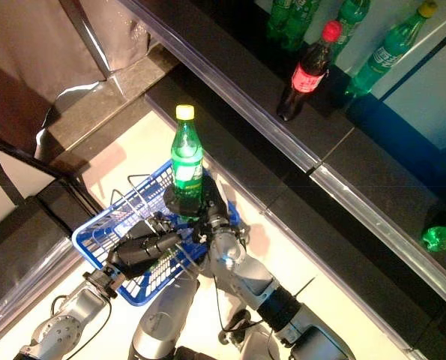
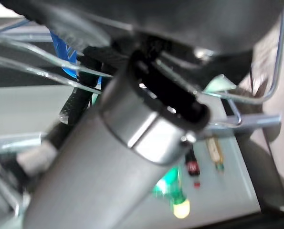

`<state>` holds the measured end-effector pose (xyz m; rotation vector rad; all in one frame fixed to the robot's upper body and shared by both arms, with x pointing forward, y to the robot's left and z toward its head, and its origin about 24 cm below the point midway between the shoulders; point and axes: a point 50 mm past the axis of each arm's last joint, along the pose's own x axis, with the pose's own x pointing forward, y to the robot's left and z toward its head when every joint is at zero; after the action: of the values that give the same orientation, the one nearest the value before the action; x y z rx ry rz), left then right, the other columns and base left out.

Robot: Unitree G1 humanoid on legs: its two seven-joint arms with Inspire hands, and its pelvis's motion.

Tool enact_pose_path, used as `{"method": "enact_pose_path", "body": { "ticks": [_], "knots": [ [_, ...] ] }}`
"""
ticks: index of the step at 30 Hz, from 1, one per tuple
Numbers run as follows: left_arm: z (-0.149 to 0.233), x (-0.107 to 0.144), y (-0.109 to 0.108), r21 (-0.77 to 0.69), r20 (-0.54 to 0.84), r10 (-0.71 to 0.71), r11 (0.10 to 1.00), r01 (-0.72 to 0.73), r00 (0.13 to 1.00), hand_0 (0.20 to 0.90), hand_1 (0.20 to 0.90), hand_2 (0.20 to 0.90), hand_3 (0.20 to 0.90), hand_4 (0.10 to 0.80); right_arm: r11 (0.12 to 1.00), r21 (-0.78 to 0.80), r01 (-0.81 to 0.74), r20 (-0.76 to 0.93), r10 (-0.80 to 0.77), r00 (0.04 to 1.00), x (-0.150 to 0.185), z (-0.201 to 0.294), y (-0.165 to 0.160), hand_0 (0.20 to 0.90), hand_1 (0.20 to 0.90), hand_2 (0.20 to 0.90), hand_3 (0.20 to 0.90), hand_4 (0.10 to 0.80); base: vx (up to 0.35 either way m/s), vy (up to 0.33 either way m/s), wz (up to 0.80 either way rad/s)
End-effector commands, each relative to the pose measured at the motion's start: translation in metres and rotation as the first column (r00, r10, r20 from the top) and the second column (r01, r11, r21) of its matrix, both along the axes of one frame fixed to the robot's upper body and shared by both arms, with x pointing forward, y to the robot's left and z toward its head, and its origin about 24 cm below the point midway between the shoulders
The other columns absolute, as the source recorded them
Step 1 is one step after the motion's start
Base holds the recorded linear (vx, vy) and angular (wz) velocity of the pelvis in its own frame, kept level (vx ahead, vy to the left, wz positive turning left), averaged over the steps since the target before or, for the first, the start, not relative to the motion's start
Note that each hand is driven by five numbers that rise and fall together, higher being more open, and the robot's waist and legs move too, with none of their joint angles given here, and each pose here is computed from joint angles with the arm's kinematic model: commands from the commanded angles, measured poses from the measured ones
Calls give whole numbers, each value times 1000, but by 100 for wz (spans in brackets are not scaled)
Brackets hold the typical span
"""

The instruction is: Pick up the drink and place into the basket.

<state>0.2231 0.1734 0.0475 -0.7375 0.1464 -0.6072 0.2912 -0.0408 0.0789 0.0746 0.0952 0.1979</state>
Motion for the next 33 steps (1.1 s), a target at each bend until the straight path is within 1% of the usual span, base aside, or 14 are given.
{"method": "enact_pose_path", "body": {
  "ticks": [1, 4, 7, 9, 13, 20, 24, 26, 27, 28, 30, 31, 33],
  "knots": [
    [153, -33, -61, -138, 813, -237, 809, 571, 532, 300, 300, 300, 200, 100, 971, 201, -126, 314, 58, 948, 0, 79, 33, 300, 300, 300, 200, 100, 47, 13, 2],
    [156, -34, -60, -136, 818, -238, 805, 578, 523, 300, 300, 300, 200, 100, 975, 201, -99, 290, 37, 956, 2, 71, 33, 300, 300, 300, 200, 100, 32, 7, 2],
    [157, -35, -55, -137, 828, -232, 799, 586, 510, 300, 300, 300, 200, 100, 981, 189, -40, 241, -7, 971, 7, 57, 32, 300, 300, 300, 200, 100, 40, 4, 13],
    [159, -36, -50, -120, 844, -223, 809, 576, 488, 300, 300, 300, 200, 100, 985, 169, 19, 185, -50, 981, 12, 41, 29, 300, 300, 300, 200, 100, 43, -9, 2],
    [162, -39, -47, -105, 859, -221, 807, 581, 462, 300, 300, 300, 200, 100, 986, 144, 79, 70, -90, 993, 15, 12, 25, 300, 300, 300, 200, 100, 29, -5, 5],
    [165, -42, -50, -88, 875, -232, 788, 610, 426, 300, 300, 300, 200, 100, 984, 140, 108, -42, -103, 994, 13, -15, 26, 300, 300, 300, 200, 100, 4, -2, 2],
    [168, -45, -55, -76, 887, -246, 758, 648, 392, 300, 300, 300, 200, 100, 971, 215, 101, -135, -72, 988, 10, -28, 30, 300, 300, 300, 200, 100, -2, -10, 8],
    [169, -47, -60, -68, 887, -261, 743, 666, 382, 300, 300, 300, 200, 100, 923, 369, 110, -243, -19, 970, 7, -38, 35, 300, 300, 300, 200, 100, 1, -7, 3],
    [169, -47, -60, -68, 886, -264, 740, 669, 381, 300, 300, 300, 200, 100, 911, 396, 118, -262, -11, 965, 7, -40, 36, 300, 300, 300, 200, 100, 2, -13, 3],
    [169, -47, -62, -66, 883, -272, 734, 676, 382, 300, 300, 300, 200, 100, 863, 484, 147, -323, 20, 946, 4, -46, 38, 300, 300, 300, 200, 100, 1, -6, 3],
    [169, -48, -64, -67, 882, -275, 730, 680, 383, 300, 300, 300, 200, 100, 801, 570, 181, -382, 64, 922, 1, -53, 41, 300, 300, 300, 200, 100, 0, 0, 0],
    [168, -48, -64, -72, 881, -274, 729, 681, 386, 300, 300, 300, 200, 100, 789, 583, 194, -402, 73, 913, 0, -57, 41, 300, 300, 300, 200, 100, 0, 0, 0],
    [168, -49, -64, -72, 881, -273, 730, 680, 386, 300, 300, 300, 200, 100, 800, 573, 177, -398, 83, 914, -1, -57, 43, 300, 300, 300, 200, 100, 0, 0, 0]
  ]
}}
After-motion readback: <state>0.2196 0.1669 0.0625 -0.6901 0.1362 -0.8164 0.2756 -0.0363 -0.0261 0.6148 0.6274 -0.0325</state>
